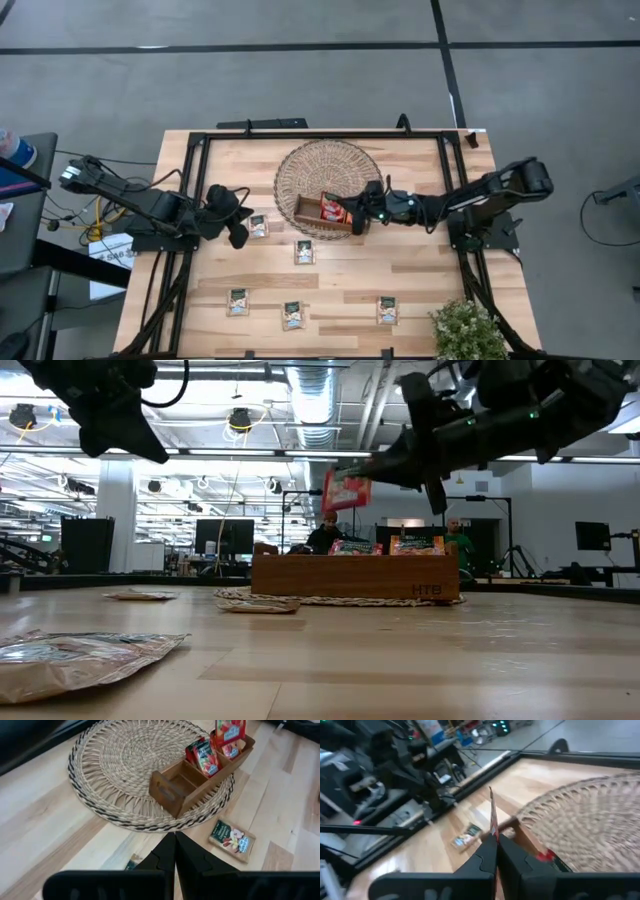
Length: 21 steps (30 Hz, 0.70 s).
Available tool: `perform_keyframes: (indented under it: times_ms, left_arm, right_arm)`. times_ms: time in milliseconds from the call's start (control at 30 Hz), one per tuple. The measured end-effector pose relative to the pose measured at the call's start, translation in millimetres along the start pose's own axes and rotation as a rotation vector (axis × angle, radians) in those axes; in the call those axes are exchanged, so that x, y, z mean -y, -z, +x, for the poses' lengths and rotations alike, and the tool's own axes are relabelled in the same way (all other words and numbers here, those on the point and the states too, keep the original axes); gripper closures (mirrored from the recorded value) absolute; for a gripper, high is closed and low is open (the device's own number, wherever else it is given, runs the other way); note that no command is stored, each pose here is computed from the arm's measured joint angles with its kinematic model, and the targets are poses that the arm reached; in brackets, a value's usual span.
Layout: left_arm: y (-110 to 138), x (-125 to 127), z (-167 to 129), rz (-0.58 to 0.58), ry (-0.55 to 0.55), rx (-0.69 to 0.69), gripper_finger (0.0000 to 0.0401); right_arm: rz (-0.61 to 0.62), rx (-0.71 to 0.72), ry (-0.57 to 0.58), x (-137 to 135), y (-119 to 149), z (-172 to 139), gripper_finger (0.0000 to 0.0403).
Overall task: Pick & Place Tea
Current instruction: Put the red tea bag into the middle section of the wooden organizer
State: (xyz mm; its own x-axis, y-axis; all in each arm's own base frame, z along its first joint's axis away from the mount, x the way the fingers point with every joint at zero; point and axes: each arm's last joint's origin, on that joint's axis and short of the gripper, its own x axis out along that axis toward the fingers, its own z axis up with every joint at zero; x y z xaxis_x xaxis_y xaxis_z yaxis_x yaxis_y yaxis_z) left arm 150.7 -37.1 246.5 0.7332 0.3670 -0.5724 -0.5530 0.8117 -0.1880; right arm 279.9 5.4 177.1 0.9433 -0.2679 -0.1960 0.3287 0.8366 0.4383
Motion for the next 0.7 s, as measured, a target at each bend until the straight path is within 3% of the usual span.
perform_keyframes:
  times_ms: [400,700]
  left_arm:
    - [0,0,0,0.031,-0.008,0.003,0.0400]
    - [0,0,0,0.032,-0.007,0.004,0.0400]
  right_arm:
    - [-0.046,-0.071,0.109,7,24,7,0.0403]
    - [-0.078,-0.074,0.163,10,26,7,0.0403]
